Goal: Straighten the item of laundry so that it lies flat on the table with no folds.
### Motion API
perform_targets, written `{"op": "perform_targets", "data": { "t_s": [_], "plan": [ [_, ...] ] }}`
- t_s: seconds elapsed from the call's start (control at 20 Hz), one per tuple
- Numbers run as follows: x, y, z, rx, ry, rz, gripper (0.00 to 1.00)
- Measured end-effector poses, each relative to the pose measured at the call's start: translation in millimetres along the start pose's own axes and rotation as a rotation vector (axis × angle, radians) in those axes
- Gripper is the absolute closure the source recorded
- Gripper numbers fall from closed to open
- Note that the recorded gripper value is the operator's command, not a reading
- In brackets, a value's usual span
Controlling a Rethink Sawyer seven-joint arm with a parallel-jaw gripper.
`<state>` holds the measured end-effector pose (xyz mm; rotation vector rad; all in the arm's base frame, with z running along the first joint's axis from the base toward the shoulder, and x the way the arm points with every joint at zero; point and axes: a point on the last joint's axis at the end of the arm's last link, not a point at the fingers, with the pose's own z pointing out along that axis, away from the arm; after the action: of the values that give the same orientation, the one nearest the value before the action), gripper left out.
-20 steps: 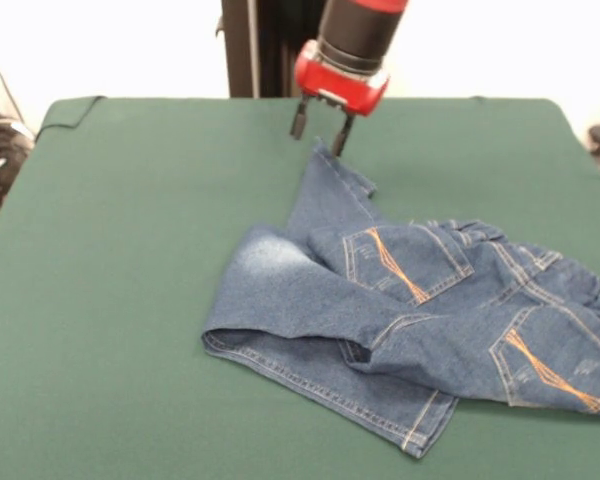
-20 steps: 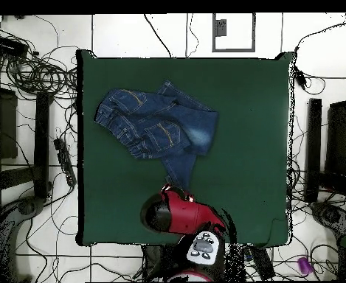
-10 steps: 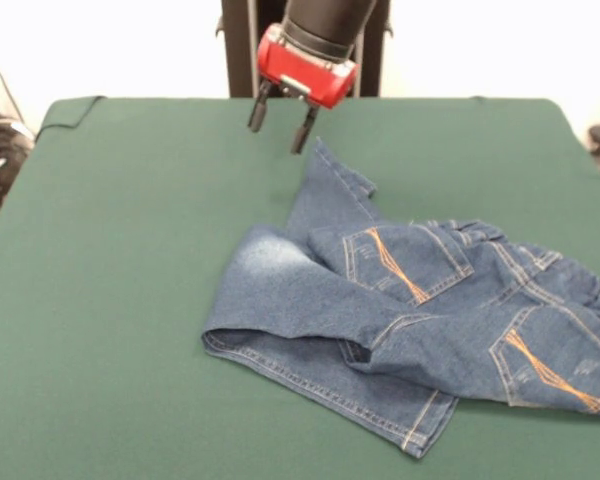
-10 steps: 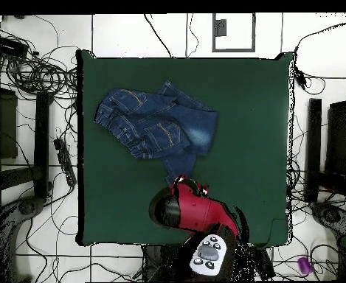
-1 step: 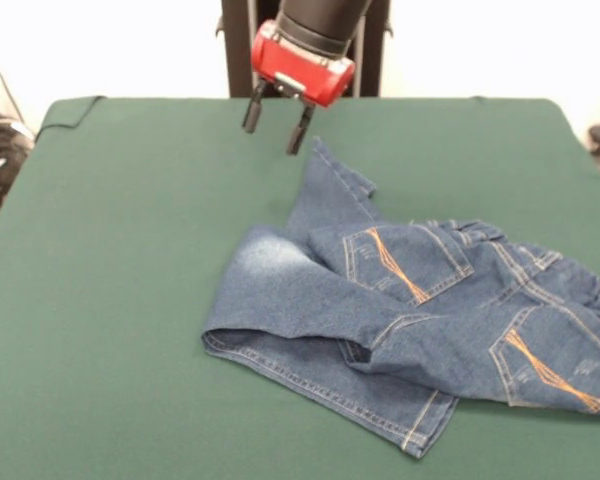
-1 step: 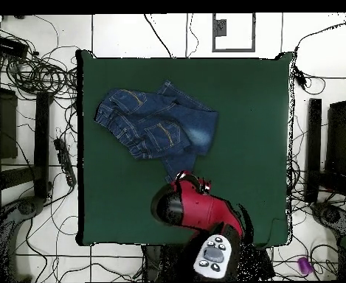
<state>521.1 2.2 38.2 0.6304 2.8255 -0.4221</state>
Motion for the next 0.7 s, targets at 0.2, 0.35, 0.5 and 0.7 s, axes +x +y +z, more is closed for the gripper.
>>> {"op": "perform_targets", "data": {
  "t_s": [0.2,0.35,0.5,0.7],
  "plan": [
    [-24.4,-8.9,12.0,-0.096,0.034,0.092,0.00],
    [-38.4,-13.6,18.1,-0.143,0.045,0.134,0.00],
    [-48.8,-15.1,22.7,-0.185,0.053,0.163,0.00],
    [-55.6,-9.2,22.2,-0.225,0.053,0.165,0.00]
  ]
}}
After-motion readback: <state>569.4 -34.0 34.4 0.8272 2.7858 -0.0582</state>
